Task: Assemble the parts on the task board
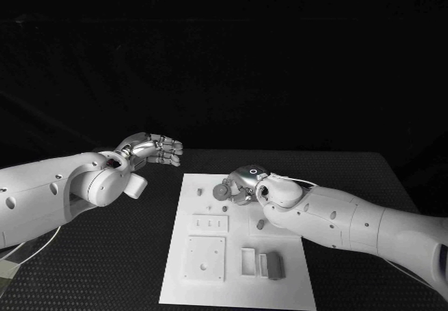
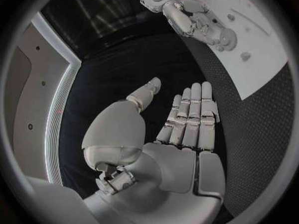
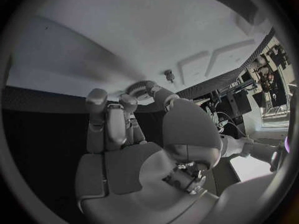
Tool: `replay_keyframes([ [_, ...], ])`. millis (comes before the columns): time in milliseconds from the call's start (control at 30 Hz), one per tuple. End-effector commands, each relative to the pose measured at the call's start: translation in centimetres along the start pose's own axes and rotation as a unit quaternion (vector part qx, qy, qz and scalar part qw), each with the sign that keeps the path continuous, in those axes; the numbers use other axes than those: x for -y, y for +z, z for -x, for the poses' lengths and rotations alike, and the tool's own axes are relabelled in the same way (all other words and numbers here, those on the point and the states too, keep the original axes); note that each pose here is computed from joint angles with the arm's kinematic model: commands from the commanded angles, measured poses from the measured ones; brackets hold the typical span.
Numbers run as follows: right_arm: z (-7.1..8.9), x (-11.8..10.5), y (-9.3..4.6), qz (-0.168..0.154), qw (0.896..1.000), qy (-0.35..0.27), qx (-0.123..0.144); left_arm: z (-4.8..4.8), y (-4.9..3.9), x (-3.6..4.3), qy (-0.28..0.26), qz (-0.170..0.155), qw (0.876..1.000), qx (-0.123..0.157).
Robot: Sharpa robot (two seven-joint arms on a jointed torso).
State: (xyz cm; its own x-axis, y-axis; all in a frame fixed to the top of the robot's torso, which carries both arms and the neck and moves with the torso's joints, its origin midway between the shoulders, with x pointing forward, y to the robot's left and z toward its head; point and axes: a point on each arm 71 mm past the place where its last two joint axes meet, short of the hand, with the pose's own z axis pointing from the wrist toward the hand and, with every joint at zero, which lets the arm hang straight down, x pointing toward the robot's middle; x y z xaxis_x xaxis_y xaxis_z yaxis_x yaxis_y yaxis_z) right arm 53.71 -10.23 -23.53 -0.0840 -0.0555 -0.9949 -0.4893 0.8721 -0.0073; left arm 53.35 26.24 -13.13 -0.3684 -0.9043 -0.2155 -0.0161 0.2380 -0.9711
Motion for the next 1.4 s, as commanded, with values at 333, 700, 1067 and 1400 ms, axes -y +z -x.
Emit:
replay_keyframes([
  [333,4.2,1.8,-2.3,0.029,0.984,0.108,0.138,0.47,-0.10,0.03,0.001,-0.005,1.000,0.001],
  [700,6.4,8.0,-3.5,0.027,0.980,0.177,0.087,0.96,-0.32,0.23,0.007,-0.026,1.000,0.010],
  [1067,5.7,14.8,-5.3,0.007,0.982,0.177,0.057,1.49,-0.30,0.52,0.012,-0.055,0.998,0.010],
  [1400,3.7,17.6,-6.9,-0.023,0.984,0.175,0.026,1.42,-0.17,0.45,0.014,-0.050,0.999,0.008],
])
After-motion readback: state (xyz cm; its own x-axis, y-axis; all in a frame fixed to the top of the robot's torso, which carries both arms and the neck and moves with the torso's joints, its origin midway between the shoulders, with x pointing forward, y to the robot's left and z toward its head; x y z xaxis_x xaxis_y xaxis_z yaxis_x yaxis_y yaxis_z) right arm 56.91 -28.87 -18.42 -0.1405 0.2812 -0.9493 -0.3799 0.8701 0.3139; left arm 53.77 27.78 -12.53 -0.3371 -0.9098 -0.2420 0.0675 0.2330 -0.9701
